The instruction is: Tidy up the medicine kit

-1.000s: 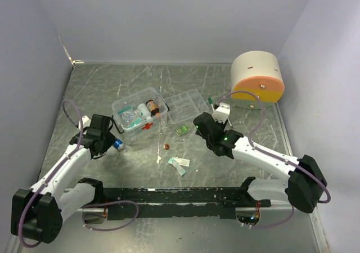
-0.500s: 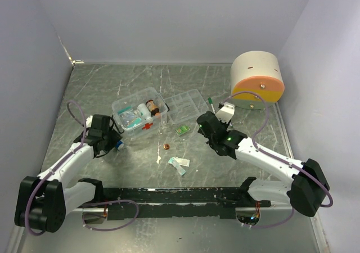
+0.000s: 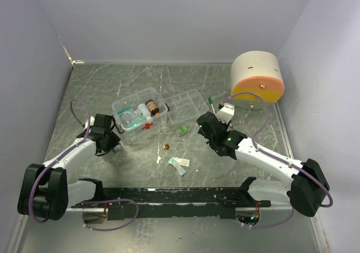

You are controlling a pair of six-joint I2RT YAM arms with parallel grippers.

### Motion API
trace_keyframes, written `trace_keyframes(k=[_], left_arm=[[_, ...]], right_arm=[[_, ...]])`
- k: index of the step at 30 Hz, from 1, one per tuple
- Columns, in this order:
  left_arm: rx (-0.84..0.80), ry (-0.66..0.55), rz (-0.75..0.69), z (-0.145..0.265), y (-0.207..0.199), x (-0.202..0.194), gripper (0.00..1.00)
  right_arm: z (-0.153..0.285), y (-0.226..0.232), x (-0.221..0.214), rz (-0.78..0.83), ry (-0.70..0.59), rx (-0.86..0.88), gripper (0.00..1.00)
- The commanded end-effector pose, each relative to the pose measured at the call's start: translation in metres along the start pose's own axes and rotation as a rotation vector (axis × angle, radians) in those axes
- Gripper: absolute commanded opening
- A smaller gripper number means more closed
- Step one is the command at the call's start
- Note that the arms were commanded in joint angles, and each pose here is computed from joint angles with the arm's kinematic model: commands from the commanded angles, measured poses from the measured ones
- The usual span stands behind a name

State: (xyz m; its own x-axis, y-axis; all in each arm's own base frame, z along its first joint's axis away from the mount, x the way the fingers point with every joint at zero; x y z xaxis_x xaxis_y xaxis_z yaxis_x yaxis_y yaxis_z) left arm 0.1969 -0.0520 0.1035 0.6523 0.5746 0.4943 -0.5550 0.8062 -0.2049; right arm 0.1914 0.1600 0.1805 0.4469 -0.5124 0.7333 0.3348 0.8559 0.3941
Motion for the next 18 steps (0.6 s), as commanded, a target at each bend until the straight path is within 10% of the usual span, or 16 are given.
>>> trace_keyframes(k=[1,6,18], left_arm=[[0.044,-0.023,0.010,0.001,0.001,0.007,0.46],[0.042,-0.048,0.017,0.016,-0.002,0.016,0.31],[0.050,-0.252,0.007,0.098,0.004,0.058,0.31]], right_arm=[[0.000,-0.005,0.002,-0.023,-0.021,-0.011,0.54],[0.002,-0.008,0.004,-0.032,-0.028,-0.013,0.54],[0.012,-0.007,0.015,-0.056,-0.045,0.019,0.54]])
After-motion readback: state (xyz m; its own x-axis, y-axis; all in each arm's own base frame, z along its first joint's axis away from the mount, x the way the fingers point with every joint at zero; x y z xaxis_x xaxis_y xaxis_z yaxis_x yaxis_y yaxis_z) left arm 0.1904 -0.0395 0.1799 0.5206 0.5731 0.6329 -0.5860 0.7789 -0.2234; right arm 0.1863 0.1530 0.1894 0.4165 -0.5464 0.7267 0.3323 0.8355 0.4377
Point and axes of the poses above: each gripper's point midway between its finger pads, its own z axis back along the fingers, its own y axis along the line the jaws close on, x = y × z, the point moved 10 cm from there along z, back along the fingers, and after that the axes turned 12 degrees about -z, right-handed, at the moved point
